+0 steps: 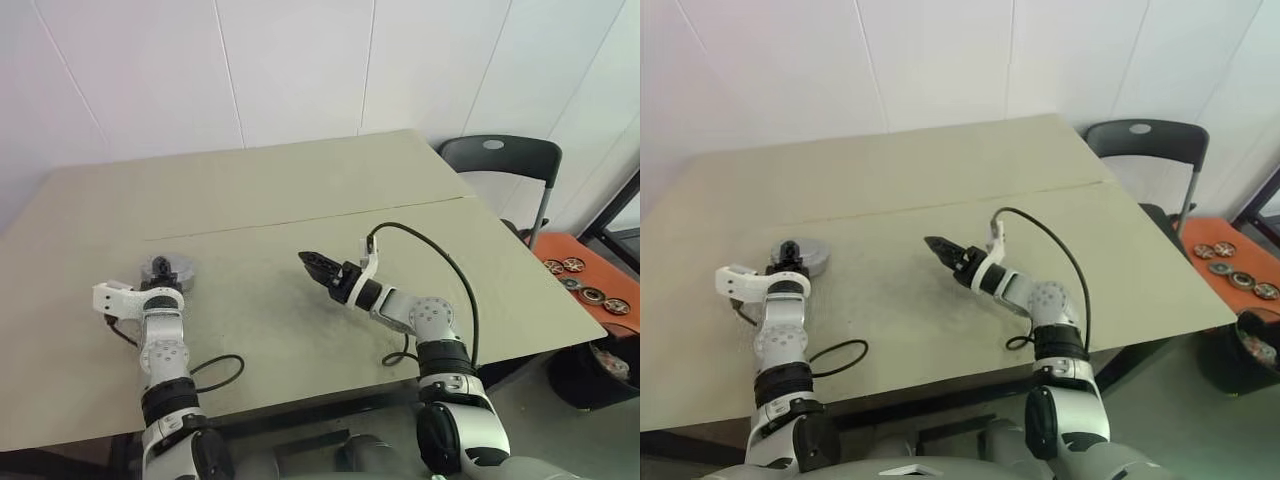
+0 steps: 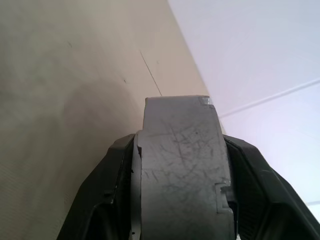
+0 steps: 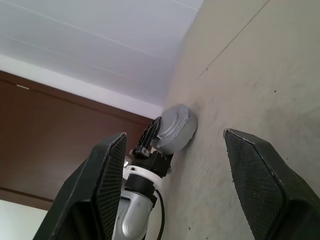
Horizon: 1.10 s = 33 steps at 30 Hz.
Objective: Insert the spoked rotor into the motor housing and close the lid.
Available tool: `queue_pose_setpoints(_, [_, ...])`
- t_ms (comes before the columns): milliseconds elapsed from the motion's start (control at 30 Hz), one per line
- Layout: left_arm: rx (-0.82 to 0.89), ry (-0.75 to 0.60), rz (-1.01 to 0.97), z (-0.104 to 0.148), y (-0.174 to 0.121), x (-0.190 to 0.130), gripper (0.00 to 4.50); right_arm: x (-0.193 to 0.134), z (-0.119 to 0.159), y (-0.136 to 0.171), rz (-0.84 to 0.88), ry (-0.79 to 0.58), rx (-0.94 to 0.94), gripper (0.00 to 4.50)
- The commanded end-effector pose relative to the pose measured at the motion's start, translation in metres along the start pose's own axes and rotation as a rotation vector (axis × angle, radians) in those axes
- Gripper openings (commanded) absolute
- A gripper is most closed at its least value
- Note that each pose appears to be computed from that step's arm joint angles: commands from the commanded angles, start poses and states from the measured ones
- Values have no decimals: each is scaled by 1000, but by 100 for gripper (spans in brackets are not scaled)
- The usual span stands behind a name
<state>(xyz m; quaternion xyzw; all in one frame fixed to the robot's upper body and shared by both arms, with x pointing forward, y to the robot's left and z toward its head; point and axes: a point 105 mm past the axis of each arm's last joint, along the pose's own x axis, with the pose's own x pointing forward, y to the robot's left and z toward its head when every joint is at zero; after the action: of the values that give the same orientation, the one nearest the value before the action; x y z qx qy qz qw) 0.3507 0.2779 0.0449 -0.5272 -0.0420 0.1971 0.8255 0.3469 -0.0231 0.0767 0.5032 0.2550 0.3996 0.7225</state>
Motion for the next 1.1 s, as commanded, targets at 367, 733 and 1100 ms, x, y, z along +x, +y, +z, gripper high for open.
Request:
queue_pose_setpoints(367, [-81, 215, -240, -43, -47, 13, 223, 3, 3, 8, 32, -6, -24, 323])
queue_pose_setpoints(733, [35, 119, -66, -33, -17, 18, 446, 4, 3, 6, 26, -6, -26, 323])
queue_pose_setpoints(1100, [245, -47, 179, -6, 13, 16, 446, 4, 3, 3, 18, -3, -32, 323])
